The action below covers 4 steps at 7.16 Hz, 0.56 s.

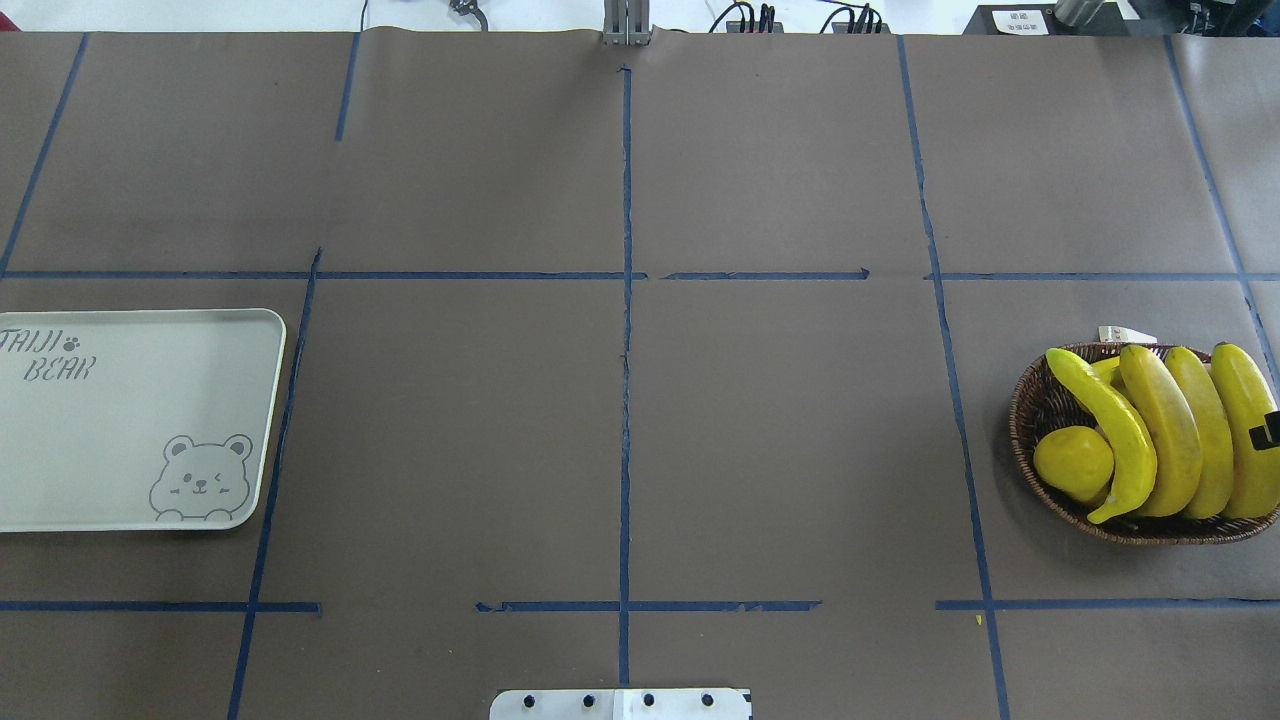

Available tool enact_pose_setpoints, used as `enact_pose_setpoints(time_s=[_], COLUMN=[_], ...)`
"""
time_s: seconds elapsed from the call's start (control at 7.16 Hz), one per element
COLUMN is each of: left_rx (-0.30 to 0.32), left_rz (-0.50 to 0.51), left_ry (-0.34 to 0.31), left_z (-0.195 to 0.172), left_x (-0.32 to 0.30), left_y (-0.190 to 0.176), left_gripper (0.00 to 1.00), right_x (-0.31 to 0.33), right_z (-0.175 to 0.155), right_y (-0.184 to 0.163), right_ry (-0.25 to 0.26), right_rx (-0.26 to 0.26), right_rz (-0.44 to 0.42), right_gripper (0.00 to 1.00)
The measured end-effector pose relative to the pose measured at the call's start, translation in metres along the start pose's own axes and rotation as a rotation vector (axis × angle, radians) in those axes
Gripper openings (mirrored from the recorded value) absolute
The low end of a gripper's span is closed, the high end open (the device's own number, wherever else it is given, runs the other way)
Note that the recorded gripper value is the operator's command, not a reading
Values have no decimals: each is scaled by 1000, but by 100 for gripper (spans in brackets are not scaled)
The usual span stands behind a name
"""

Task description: Transfer all bananas from basket to plate

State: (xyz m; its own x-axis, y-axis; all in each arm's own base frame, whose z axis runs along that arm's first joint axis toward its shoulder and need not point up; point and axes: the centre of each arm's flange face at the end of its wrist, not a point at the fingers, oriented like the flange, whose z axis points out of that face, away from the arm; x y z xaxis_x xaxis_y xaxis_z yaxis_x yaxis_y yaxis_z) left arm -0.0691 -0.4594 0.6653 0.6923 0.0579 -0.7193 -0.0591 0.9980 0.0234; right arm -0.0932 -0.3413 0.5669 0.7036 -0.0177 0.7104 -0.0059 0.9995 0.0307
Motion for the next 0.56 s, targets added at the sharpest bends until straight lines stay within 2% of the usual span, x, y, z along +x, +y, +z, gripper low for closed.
enact_pose_setpoints(time_s=[0.56], left_rx=[14], left_rz=[14], left_ry=[-2], left_z=[1], left_x=[-1], left_y=[-1], left_gripper=[100], right_x=[16], right_z=[23], right_y=[0], right_ry=[33], right_rx=[-33], right_rz=[-34], right_gripper=[88])
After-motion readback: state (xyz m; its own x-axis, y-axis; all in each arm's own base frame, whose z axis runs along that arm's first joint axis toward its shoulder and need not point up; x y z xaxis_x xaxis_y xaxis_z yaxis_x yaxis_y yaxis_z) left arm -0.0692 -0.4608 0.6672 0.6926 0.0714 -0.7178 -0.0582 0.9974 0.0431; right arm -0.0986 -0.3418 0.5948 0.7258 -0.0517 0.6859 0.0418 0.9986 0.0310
